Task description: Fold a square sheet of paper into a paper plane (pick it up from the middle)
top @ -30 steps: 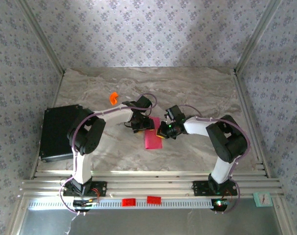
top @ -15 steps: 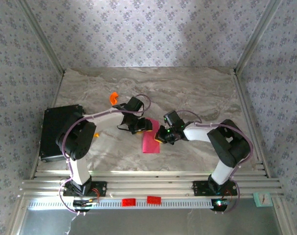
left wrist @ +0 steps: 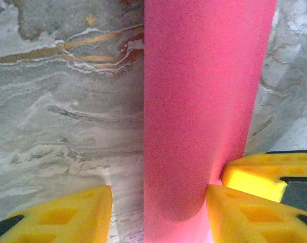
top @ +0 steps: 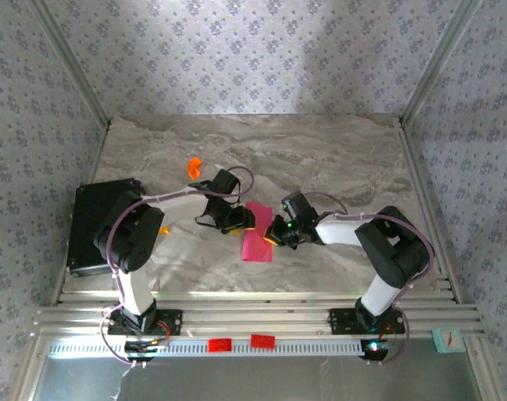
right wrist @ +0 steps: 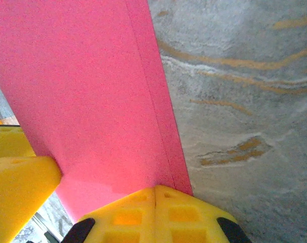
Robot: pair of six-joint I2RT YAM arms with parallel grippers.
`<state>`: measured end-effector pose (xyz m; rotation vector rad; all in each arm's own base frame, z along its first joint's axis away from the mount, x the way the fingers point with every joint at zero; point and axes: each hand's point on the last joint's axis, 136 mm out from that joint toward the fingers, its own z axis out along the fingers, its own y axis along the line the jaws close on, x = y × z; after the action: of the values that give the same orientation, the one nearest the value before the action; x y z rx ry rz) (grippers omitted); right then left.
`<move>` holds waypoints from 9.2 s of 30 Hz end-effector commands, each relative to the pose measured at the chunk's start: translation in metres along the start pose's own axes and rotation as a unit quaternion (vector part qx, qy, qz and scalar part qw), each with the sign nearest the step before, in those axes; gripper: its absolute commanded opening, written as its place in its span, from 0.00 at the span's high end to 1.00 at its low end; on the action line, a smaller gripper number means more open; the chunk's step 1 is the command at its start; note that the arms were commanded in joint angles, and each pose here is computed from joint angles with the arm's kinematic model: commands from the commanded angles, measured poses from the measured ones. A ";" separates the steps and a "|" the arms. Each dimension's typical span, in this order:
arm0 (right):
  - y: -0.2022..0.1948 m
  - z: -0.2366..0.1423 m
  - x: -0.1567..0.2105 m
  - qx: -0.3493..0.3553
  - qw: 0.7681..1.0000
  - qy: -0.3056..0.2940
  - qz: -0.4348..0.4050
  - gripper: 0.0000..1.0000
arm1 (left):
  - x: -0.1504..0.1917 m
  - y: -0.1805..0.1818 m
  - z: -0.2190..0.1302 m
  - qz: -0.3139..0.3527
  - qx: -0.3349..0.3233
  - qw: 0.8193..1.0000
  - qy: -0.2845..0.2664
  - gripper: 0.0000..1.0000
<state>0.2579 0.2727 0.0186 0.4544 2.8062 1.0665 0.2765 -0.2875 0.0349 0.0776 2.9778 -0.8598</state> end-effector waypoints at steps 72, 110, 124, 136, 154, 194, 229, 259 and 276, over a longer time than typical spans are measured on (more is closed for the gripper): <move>-0.043 -0.107 -0.043 0.015 0.982 -0.182 0.044 0.76 | 0.010 0.056 0.045 0.010 -0.156 0.987 0.033 0.52; -0.044 -0.102 -0.041 0.015 0.984 -0.170 0.044 0.74 | 0.014 0.058 0.054 0.035 -0.164 0.985 0.045 0.49; -0.038 -0.099 -0.040 0.008 0.986 -0.162 0.037 0.74 | 0.017 0.066 0.055 0.022 -0.178 0.983 0.046 0.50; -0.027 -0.086 -0.037 0.009 0.990 -0.137 0.021 0.74 | 0.018 0.069 0.055 0.016 -0.184 0.982 0.047 0.52; -0.024 -0.081 -0.035 0.015 0.993 -0.120 0.009 0.74 | 0.017 0.070 0.058 0.026 -0.183 0.981 0.051 0.52; -0.004 -0.053 -0.025 0.020 0.997 -0.074 -0.030 0.85 | 0.022 0.077 0.066 0.007 -0.190 0.980 0.063 0.52; 0.033 -0.010 -0.020 -0.043 0.998 0.002 -0.050 1.00 | 0.023 0.077 0.073 0.018 -0.185 0.980 0.071 0.51; -0.079 -0.014 0.013 0.061 0.992 0.106 -0.036 1.00 | -0.021 -0.019 -0.016 0.034 -0.040 0.998 -0.043 0.48; -0.098 -0.025 0.002 0.070 0.993 0.094 -0.017 1.00 | -0.005 -0.097 -0.010 0.006 0.203 0.979 0.033 1.00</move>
<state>0.2660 0.2212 0.0153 0.1744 2.8438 1.1979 0.2893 -0.3507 0.1004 0.1284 2.7778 -1.3540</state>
